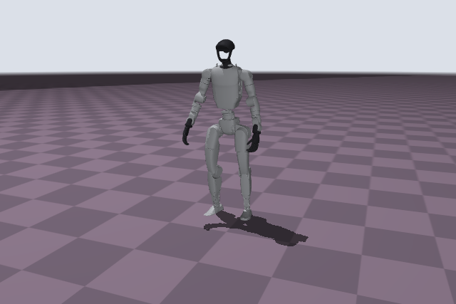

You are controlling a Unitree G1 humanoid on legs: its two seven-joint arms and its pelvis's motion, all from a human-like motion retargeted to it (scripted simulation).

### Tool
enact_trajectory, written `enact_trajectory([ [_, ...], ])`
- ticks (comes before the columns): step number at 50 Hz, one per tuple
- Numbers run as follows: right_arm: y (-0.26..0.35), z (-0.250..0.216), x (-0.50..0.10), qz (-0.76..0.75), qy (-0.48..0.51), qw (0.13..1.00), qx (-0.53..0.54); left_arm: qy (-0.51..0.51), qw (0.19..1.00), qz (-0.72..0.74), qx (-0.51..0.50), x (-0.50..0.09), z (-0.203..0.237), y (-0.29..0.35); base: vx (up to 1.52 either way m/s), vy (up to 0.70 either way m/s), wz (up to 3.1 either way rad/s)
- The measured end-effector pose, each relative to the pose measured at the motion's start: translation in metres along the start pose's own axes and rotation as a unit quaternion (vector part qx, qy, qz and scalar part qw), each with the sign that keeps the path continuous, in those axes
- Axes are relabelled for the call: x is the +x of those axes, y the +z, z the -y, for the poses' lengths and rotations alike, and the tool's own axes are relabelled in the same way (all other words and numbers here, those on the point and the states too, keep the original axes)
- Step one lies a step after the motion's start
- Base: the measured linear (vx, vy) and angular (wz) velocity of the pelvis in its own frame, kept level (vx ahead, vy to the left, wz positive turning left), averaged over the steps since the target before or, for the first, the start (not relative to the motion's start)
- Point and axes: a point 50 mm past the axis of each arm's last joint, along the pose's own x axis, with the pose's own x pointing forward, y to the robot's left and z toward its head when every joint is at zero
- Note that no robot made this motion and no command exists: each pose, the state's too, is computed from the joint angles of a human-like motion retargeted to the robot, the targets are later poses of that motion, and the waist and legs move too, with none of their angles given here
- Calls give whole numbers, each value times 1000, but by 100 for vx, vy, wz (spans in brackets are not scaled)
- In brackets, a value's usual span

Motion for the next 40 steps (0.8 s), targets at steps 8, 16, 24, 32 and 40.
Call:
enact_trajectory([
  [8,-22,-15,-6,-29,28,999,9,57,992,5,114,0,-41,36,4,-18,20],
  [16,-36,26,-13,-63,-46,997,3,144,985,81,43,-7,-66,57,5,-26,21],
  [24,-32,46,-15,-60,-74,995,8,195,979,51,15,-19,-87,35,0,-45,4],
  [32,-17,45,-10,-37,-90,995,-1,216,973,83,21,-25,-88,29,-4,-66,-28],
  [40,4,42,-3,-19,-56,997,39,39,987,-26,154,-17,-35,-17,-3,-56,15],
])
